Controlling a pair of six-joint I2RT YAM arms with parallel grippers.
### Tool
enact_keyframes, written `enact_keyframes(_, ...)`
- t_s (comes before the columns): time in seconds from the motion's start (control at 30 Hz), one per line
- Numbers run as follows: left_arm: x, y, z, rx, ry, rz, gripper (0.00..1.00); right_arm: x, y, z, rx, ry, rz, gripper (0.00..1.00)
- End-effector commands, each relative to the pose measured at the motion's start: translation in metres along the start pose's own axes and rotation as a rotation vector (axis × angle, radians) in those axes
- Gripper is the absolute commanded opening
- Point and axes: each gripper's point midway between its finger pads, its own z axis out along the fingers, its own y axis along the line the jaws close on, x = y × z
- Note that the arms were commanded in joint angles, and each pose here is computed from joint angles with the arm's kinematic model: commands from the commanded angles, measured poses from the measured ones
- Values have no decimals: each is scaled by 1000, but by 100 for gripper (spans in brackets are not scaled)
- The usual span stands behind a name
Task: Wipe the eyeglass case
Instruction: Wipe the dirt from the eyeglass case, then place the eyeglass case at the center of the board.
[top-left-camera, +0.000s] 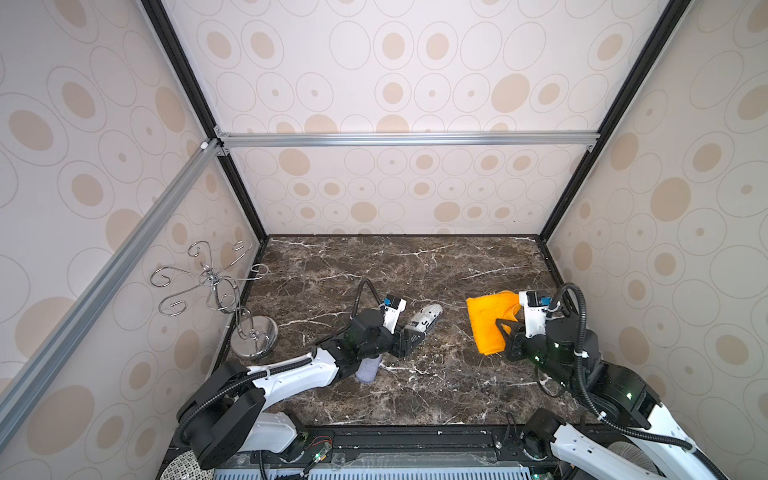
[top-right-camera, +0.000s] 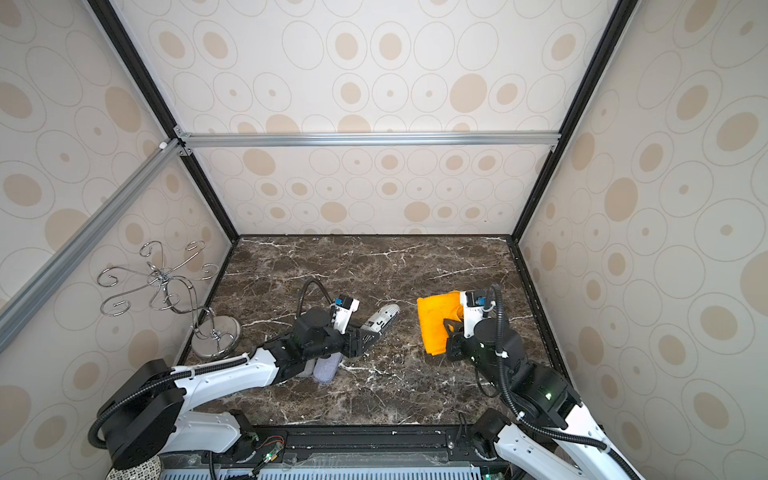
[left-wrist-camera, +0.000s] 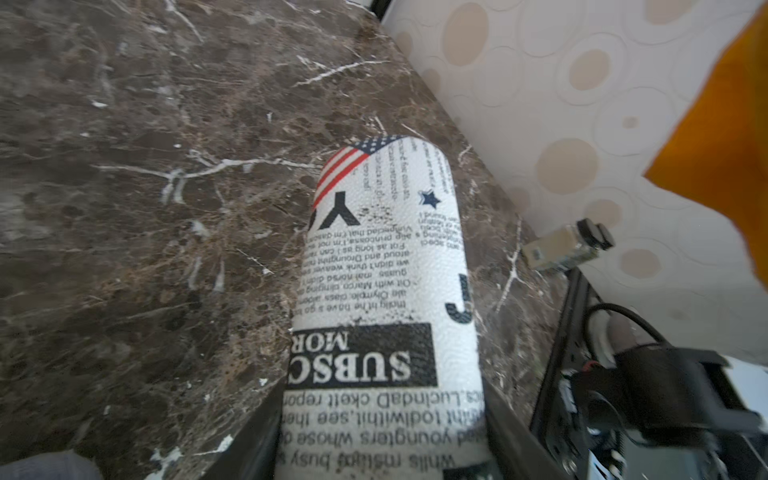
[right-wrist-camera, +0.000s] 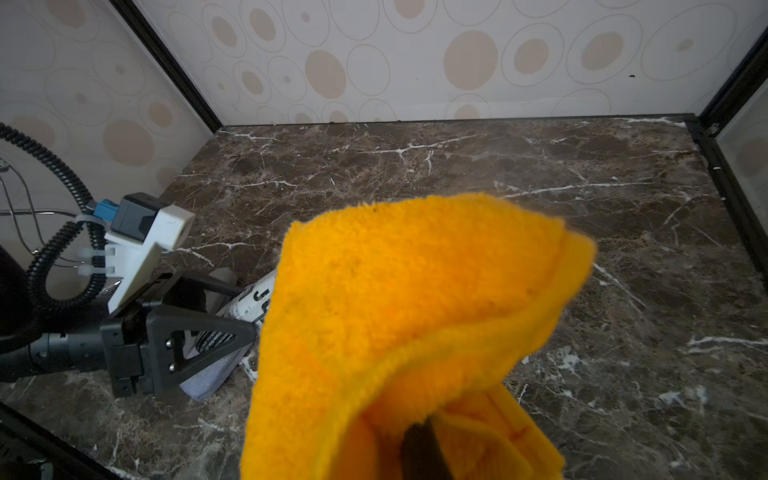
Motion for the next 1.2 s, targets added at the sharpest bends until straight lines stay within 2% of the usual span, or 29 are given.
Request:
enact_keyframes(0.0,-26,11,12,-213,-93,53,46,15,0,0,-14,49,-35,0)
enact_keyframes(0.23,-18,49,45,-538,-119,-4,46,30,7,12,-52,85,-21,0)
enact_keyframes(0.47,-7,68,68,-690,-151,-21,46,44,11,20,-80,113,-5,0)
enact_keyframes(0.57,-2,73,78,-720,-153,-9,47,51,17,26,-116,132,0,0)
enact_keyframes(0.87,13,81,95,-769,-133,-2,52,60,13,28,-99,149,-1,0)
enact_keyframes(1.17,19,80,100,-768,-122,12,65,60,9,26,-81,147,-4,0)
